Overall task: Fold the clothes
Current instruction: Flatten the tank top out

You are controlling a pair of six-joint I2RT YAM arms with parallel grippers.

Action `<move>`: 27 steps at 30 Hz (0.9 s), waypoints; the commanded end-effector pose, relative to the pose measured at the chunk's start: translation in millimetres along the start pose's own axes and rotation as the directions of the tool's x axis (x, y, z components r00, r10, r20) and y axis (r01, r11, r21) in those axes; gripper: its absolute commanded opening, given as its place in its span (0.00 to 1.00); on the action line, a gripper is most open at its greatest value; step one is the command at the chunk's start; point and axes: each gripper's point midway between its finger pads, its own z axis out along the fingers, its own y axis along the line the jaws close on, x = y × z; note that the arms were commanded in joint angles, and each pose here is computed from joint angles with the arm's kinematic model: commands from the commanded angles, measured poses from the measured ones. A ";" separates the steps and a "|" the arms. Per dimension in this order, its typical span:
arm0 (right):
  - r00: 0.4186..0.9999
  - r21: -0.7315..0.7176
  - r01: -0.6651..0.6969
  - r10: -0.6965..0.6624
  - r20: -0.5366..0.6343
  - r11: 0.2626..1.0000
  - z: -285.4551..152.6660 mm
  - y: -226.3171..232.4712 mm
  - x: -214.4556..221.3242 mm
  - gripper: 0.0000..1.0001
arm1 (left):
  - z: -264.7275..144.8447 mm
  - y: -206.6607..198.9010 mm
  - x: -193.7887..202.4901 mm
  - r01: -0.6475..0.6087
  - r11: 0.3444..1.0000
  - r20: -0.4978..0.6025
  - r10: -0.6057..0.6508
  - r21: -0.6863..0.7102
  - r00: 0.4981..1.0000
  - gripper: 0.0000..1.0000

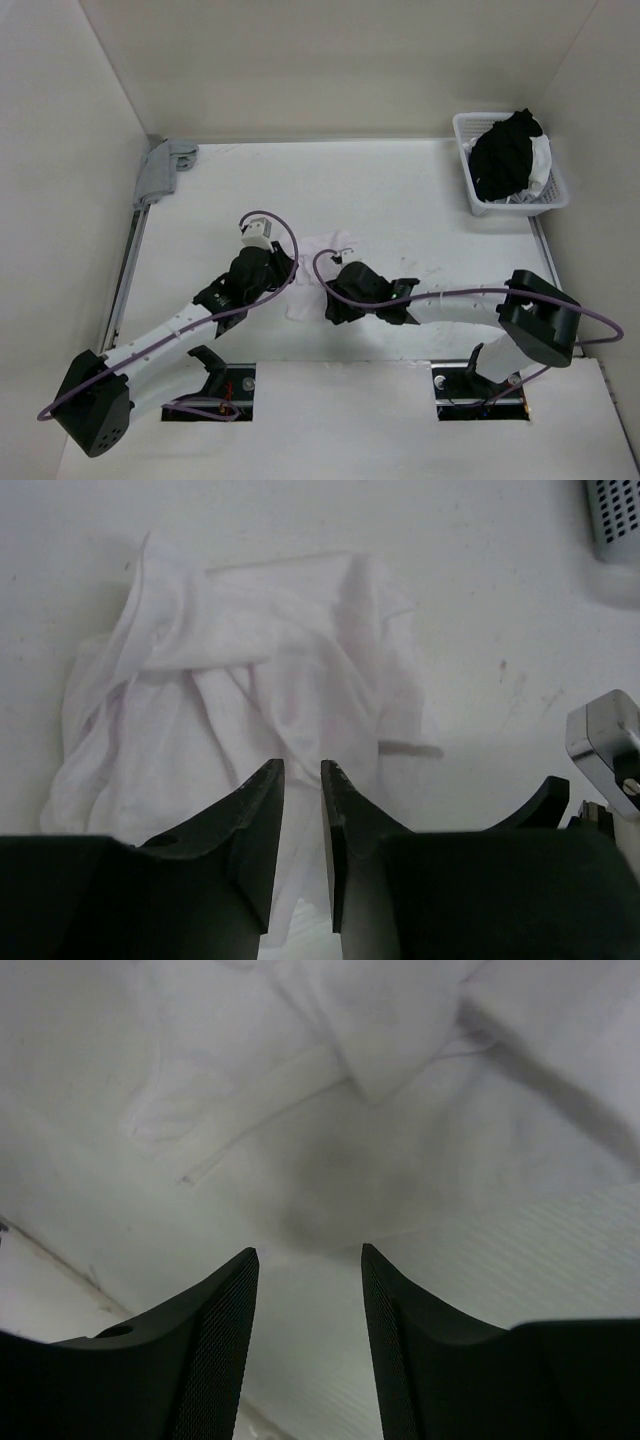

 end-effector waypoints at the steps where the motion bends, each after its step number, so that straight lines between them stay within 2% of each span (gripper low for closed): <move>1: 0.998 -0.026 0.050 -0.050 -0.023 0.998 3.0 16.1 17.1 0.53 | -15.8 14.6 34.1 0.005 1.000 -0.096 -0.007 -0.024 0.995 0.20; 2: 0.997 -0.029 0.067 -0.067 -0.026 0.997 4.0 19.3 22.0 0.55 | -17.7 16.7 40.1 0.012 1.000 -0.101 -0.014 -0.023 0.995 0.22; 5: 0.993 -0.015 0.109 -0.109 -0.039 0.994 10.7 25.9 30.2 0.61 | -11.2 30.3 56.2 0.018 0.997 -0.138 -0.027 -0.069 0.990 0.39; 7: 0.989 0.013 0.141 -0.140 -0.053 0.990 17.6 26.3 35.0 0.61 | -5.8 34.3 66.2 0.007 0.996 -0.174 -0.022 -0.086 0.985 0.45; 9: 0.985 0.041 0.164 -0.162 -0.058 0.986 21.7 24.5 38.2 0.57 | -4.1 33.4 77.3 -0.007 0.996 -0.208 -0.012 -0.088 0.978 0.45; 10: 0.984 0.119 0.176 -0.171 -0.050 0.977 26.3 13.2 38.6 0.47 | -5.6 27.1 85.7 -0.016 0.997 -0.232 -0.001 -0.070 0.973 0.40; 11: 0.985 0.143 0.174 -0.169 -0.044 0.974 27.7 9.2 37.7 0.43 | -6.4 24.3 87.8 -0.023 0.998 -0.238 0.008 -0.060 0.971 0.39; 13: 0.989 0.205 0.150 -0.148 -0.025 0.967 30.8 -2.0 36.6 0.25 | -9.7 19.0 94.9 -0.053 0.998 -0.263 0.041 -0.038 0.964 0.36; 14: 0.992 0.230 0.129 -0.130 -0.011 0.965 31.2 -8.6 37.9 0.10 | -11.6 16.9 99.7 -0.070 0.997 -0.277 0.060 -0.027 0.959 0.35; 18: 0.996 0.261 0.030 -0.051 0.073 0.965 17.8 -26.4 27.3 0.03 | -18.9 8.4 115.0 -0.098 0.995 -0.327 0.097 0.014 0.940 0.33; 21: 0.991 0.217 -0.039 0.009 0.133 0.975 10.0 -31.9 17.7 0.03 | -21.3 4.4 136.0 -0.141 0.989 -0.400 0.149 0.048 0.905 0.33; 27: 0.982 0.168 -0.105 0.076 0.173 0.980 3.1 -36.0 7.6 0.03 | -23.1 -0.3 151.0 -0.215 0.975 -0.423 0.216 0.051 0.880 0.33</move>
